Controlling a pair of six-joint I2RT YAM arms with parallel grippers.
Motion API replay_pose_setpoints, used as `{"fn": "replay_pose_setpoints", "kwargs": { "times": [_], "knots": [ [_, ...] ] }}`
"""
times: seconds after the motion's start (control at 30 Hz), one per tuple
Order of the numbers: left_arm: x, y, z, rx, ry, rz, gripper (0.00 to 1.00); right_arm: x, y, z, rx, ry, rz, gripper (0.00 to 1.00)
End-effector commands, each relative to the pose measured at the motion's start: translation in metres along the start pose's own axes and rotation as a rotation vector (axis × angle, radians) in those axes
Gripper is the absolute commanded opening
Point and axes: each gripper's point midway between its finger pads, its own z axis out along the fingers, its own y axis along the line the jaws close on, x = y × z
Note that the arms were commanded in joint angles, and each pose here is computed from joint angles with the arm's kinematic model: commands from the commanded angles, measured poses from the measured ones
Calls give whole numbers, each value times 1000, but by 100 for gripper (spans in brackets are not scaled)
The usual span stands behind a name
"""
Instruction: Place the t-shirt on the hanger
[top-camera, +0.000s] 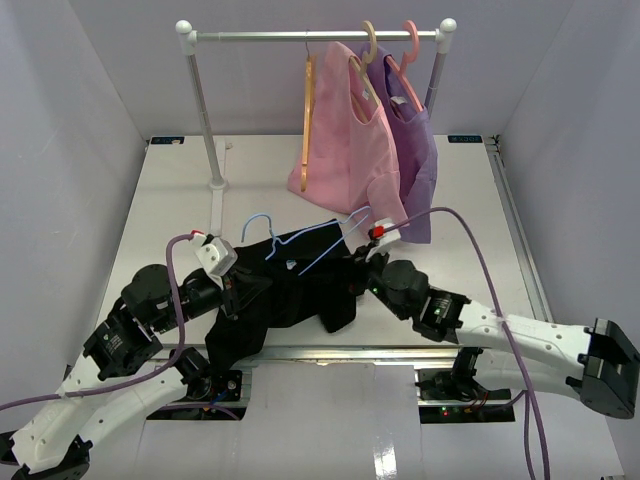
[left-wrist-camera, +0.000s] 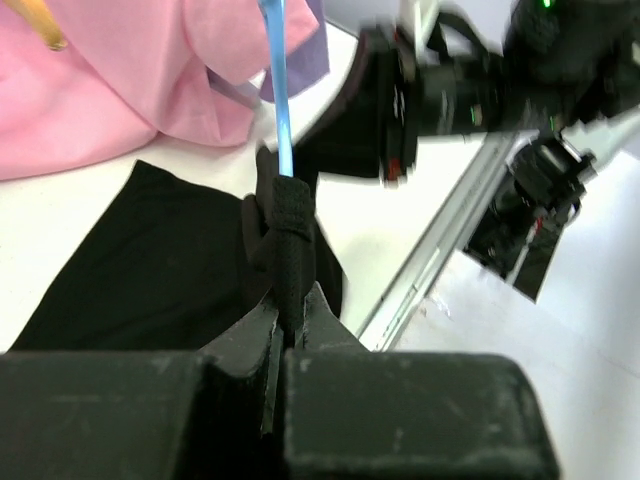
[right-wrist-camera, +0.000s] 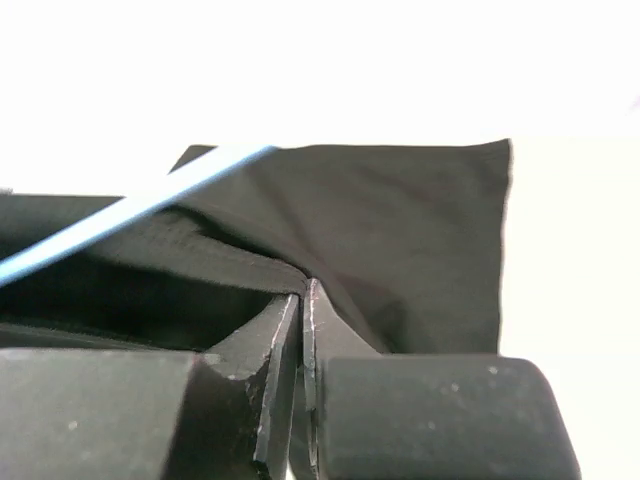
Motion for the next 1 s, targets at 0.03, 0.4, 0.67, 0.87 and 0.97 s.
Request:
{"fn": "replay_pose_setpoints", "kwargs": {
  "times": [0.03,0.4,0.67,0.87,0.97],
  "knots": [
    [4,-16,-11,100,36,78,0,-47,-54,-15,175,-92,57,8],
    [21,-12,-16,104,83,156,0,-95,-102,-38,323,-142,48,8],
    [30,-6,0,101,133,172,0,-112,-81,-39,191,-121,-78,8],
    [35,-6,20,136,198,169,0,-115,14,-49,-293,22,-186,8],
    [40,-15,25,193,202,144,0,-101,42,-68,-452,111,-226,8]
  ]
}}
